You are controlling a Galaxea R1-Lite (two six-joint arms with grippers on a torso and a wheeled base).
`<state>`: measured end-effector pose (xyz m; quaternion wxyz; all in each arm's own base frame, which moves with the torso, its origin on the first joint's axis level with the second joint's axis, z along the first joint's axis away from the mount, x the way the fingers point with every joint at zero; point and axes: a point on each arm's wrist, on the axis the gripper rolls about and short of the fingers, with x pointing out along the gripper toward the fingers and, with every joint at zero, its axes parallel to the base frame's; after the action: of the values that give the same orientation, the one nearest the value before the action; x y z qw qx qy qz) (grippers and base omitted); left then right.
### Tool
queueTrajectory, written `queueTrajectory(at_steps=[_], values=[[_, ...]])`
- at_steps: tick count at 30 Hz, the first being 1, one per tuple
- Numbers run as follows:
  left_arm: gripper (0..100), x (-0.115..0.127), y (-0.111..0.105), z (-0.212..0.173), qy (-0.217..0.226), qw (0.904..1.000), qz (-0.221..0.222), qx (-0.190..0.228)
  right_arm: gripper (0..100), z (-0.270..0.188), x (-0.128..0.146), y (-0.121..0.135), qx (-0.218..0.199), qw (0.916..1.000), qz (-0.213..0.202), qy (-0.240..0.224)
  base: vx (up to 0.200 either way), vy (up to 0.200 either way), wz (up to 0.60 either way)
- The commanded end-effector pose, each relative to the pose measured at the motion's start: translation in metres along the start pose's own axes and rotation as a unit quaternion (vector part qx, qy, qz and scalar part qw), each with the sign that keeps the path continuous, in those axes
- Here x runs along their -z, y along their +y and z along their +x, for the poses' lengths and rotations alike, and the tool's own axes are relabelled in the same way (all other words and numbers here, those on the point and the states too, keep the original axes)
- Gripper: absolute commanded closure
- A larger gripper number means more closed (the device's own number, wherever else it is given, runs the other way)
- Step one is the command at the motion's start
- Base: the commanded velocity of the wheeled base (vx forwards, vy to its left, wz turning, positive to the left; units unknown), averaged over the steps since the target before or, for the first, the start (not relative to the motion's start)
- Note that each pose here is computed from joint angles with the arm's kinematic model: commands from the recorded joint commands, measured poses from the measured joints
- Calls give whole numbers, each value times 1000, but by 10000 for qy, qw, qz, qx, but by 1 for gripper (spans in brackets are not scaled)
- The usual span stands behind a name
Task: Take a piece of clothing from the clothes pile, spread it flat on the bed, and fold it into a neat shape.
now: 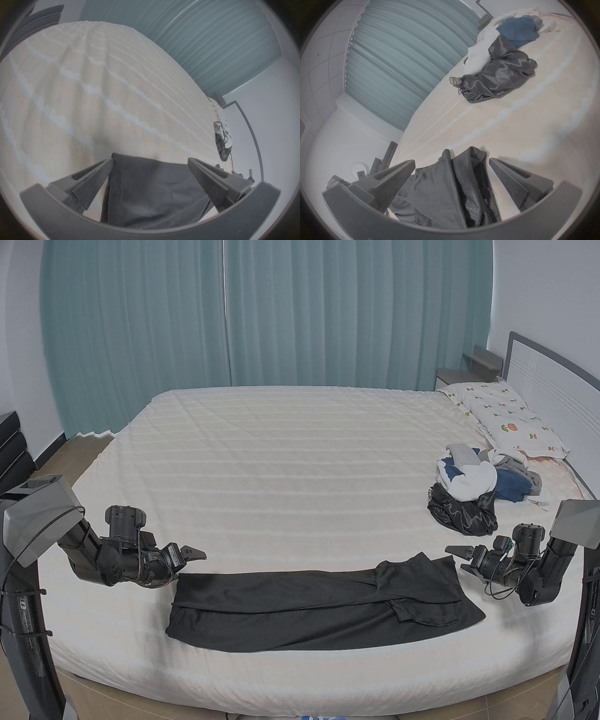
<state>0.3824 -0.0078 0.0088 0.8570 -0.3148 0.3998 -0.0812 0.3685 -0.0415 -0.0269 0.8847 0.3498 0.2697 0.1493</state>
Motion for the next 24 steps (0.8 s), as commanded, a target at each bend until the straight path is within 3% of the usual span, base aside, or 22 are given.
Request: queueTrajectory(at_steps=[1, 14, 15, 24], values=[[0, 0, 5, 5, -7, 9999, -32, -100, 0, 3, 3, -4, 18, 10000, 27, 44, 0, 0, 0], [0, 2, 5, 8, 130, 9997, -52, -219, 0, 3, 7, -4, 38, 9999, 60, 98, 0, 0, 0], [100, 4, 7, 10, 149, 9995, -66, -257, 0, 4, 7, -4, 30, 9999, 53, 98, 0, 0, 0], [100, 1, 11, 18, -2, 9989, -64, -468, 0, 15, 7, -4, 152, 9999, -18, -14, 0, 0, 0]])
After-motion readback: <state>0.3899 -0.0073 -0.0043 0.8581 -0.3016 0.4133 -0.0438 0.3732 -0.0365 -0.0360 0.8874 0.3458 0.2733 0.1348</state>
